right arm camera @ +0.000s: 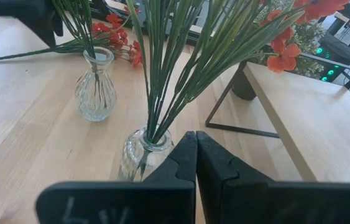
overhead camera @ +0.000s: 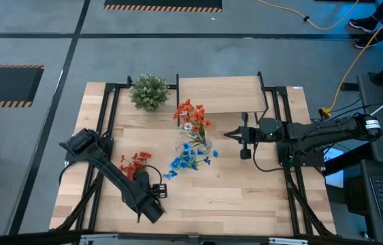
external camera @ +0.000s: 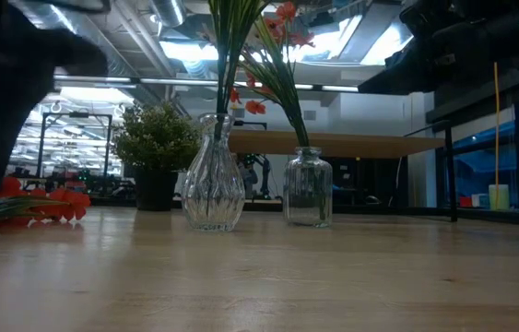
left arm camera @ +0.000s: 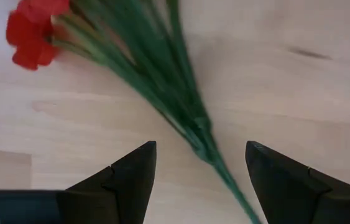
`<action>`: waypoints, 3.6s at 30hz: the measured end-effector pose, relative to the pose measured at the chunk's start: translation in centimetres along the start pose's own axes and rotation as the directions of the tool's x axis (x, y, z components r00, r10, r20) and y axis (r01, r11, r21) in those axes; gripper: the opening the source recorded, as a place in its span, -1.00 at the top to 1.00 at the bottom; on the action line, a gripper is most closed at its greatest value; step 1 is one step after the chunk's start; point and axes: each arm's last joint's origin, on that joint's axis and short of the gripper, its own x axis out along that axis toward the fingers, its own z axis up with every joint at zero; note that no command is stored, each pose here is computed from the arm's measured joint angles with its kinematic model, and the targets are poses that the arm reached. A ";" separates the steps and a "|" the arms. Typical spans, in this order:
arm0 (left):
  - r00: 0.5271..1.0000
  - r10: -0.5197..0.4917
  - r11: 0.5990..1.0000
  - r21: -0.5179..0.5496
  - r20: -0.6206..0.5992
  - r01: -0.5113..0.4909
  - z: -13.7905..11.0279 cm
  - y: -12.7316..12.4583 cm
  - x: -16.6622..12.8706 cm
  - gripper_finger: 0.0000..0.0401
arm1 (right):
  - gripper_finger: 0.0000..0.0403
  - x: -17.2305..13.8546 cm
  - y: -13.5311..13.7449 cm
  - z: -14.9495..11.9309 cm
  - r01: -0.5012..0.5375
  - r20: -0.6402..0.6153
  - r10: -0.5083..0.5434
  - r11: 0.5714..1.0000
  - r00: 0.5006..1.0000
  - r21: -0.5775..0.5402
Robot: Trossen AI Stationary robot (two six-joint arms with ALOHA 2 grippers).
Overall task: Pick and place flowers into a vace then onto a shelf
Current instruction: Put the orange flowers into the bottom transparent vase
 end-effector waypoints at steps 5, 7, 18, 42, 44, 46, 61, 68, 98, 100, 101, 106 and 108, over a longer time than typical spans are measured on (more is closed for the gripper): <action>0.999 0.040 0.999 -0.028 0.035 -0.040 -0.3 -0.5 1.9 -0.19 | 0.98 0.0 0.0 0.0 0.000 0.001 0.000 1.000 1.000 0.000; 0.997 0.043 0.999 -0.034 0.061 -0.041 -0.2 -0.9 2.5 -0.19 | 0.98 0.0 0.0 0.0 0.001 0.002 -0.001 1.000 1.000 0.001; 0.992 0.078 0.997 -0.034 0.099 -0.075 0.0 -1.2 3.3 -0.19 | 0.98 0.0 0.0 0.0 0.001 0.003 -0.001 1.000 1.000 0.003; 0.966 0.067 0.951 0.275 0.251 -0.138 1.0 -0.7 3.4 -0.14 | 0.98 0.0 0.0 0.1 0.002 0.007 -0.002 1.000 1.000 0.007; 0.966 0.069 0.945 0.294 0.249 -0.143 1.0 -0.7 3.4 -0.09 | 0.98 0.0 0.0 0.1 0.002 0.007 -0.002 1.000 1.000 0.007; 0.966 0.071 0.941 0.305 0.250 -0.148 1.0 -0.6 3.4 -0.02 | 0.98 0.0 0.0 0.1 0.002 0.007 -0.002 1.000 1.000 0.007; 0.977 0.153 0.984 0.072 0.150 -0.166 0.6 -0.5 3.4 0.17 | 0.98 0.0 0.0 0.1 0.002 0.007 -0.002 1.000 1.000 0.008; 0.984 0.128 0.990 0.037 0.121 -0.133 0.3 -0.7 3.4 0.16 | 0.98 0.0 0.0 0.1 0.002 0.007 -0.002 1.000 1.000 0.008; 0.983 0.106 0.993 0.039 0.149 -0.112 0.4 -0.8 3.4 0.54 | 0.98 0.0 0.0 0.1 0.002 0.006 -0.002 1.000 1.000 0.008; 0.983 0.108 0.993 0.040 0.151 -0.115 0.4 -0.7 3.4 0.59 | 0.98 0.0 0.0 0.1 0.002 0.007 -0.002 1.000 1.000 0.008; 0.983 0.109 0.992 0.042 0.151 -0.116 0.4 -0.7 3.4 0.63 | 0.98 0.0 0.0 0.1 0.002 0.007 -0.002 1.000 1.000 0.008; 0.982 0.107 0.992 0.052 0.153 -0.117 0.3 -0.6 3.4 0.80 | 0.98 0.0 0.0 0.1 0.002 0.007 -0.002 1.000 1.000 0.008; 0.982 0.107 0.992 0.046 0.155 -0.115 0.1 -0.4 3.3 0.86 | 0.98 0.0 0.0 0.1 0.001 0.007 -0.001 1.000 1.000 0.008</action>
